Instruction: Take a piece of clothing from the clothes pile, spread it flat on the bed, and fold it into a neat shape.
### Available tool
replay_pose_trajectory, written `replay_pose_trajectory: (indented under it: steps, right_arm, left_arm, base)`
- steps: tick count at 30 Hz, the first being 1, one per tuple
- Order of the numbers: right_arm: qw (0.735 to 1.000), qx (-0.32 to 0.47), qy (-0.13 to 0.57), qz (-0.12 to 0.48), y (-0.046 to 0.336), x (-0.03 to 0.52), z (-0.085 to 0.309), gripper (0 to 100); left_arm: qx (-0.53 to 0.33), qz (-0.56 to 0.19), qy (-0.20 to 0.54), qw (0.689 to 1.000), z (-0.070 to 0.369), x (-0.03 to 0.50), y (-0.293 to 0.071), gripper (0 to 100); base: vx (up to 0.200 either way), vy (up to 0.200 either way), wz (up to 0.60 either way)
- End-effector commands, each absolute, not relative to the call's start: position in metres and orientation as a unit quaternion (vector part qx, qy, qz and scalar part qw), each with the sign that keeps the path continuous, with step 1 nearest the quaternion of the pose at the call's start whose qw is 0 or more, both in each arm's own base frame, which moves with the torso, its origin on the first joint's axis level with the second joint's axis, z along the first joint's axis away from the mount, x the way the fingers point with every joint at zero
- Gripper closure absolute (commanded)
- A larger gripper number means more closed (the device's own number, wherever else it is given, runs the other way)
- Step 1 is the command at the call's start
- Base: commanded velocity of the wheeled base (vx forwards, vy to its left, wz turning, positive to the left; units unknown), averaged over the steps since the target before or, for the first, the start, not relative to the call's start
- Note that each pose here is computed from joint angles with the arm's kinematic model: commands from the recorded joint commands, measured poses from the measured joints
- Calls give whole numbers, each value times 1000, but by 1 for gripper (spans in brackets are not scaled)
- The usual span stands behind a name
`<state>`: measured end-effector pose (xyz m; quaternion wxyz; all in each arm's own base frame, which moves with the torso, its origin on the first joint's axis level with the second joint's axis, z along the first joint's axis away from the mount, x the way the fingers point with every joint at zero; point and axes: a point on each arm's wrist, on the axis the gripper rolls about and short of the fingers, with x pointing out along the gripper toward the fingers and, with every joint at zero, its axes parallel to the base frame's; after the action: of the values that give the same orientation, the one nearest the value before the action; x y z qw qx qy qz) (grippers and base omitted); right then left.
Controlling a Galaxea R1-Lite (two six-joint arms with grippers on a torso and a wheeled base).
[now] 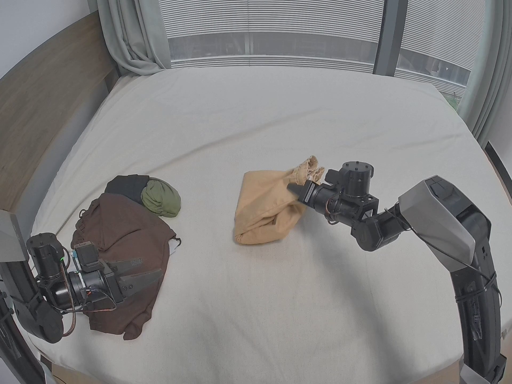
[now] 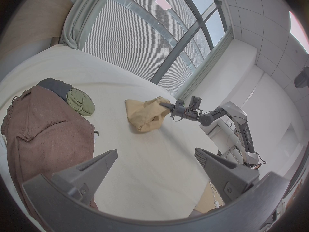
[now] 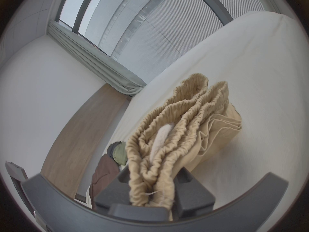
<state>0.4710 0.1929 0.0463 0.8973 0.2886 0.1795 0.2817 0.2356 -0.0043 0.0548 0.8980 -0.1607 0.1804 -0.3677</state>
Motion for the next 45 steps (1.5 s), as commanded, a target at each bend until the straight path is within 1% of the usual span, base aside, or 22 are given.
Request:
replay_pose_trajectory:
  steps: [1,6,12,15,16,18,23,26,27,29,33,37,39,41,42,43,45]
  right_arm:
    - [896,286,213,263,180,456,14,100]
    - [896,285,230,250,175,445,-5,100]
    - [900,284,228,239,173,442,-21,100]
    - [901,285,222,239,173,442,-23,100]
    - [901,285,222,239,173,441,-23,0]
    - [901,285,223,239,173,441,-23,0]
    - [909,284,219,215,154,441,-18,0]
    - [914,283,205,204,137,436,4,0]
    - [914,283,205,204,137,436,4,0]
    - [919,285,187,200,125,429,30,0]
    - [925,279,161,201,116,424,58,0]
    - [926,278,143,213,120,418,80,0]
    - [926,278,144,214,120,418,80,0]
    - [921,275,144,237,140,412,85,0]
    - [921,275,144,237,140,412,85,0]
    - [917,272,152,248,151,409,81,0]
    - [914,270,159,257,161,408,76,0]
  left_arm:
    - [-161,-366,181,898,54,236,-4,0]
    - [-161,-366,181,898,54,236,-4,0]
    - [-161,-366,181,898,54,236,-4,0]
    - [-162,-366,182,898,54,237,-4,0]
    - [-162,-366,182,898,54,237,-4,0]
    - [-162,-366,182,898,54,237,-4,0]
    - [-161,-367,178,899,55,238,-3,0]
    - [-162,-367,179,898,55,238,-3,0]
    - [-162,-367,179,898,55,238,-3,0]
    - [-164,-367,176,898,56,240,-3,0]
    - [-168,-366,177,898,56,239,-3,0]
    - [-166,-366,174,899,57,241,-3,0]
    - [-166,-366,174,899,57,241,-3,0]
    - [-166,-366,173,899,58,241,-3,0]
    - [-166,-366,173,899,58,241,-3,0]
    - [-166,-366,173,899,58,241,-3,0]
    - [-166,-366,173,899,58,241,-3,0]
  base:
    - [0,0,0]
    - [0,0,0]
    - [0,0,0]
    - [0,0,0]
    - [0,0,0]
    - [0,0,0]
    - [0,0,0]
    - [0,0,0]
    - [0,0,0]
    - [0,0,0]
    - [0,0,0]
    - [0,0,0]
    - [0,0,0]
    - [0,0,0]
    - [0,0,0]
    - [0,0,0]
    - [0,0,0]
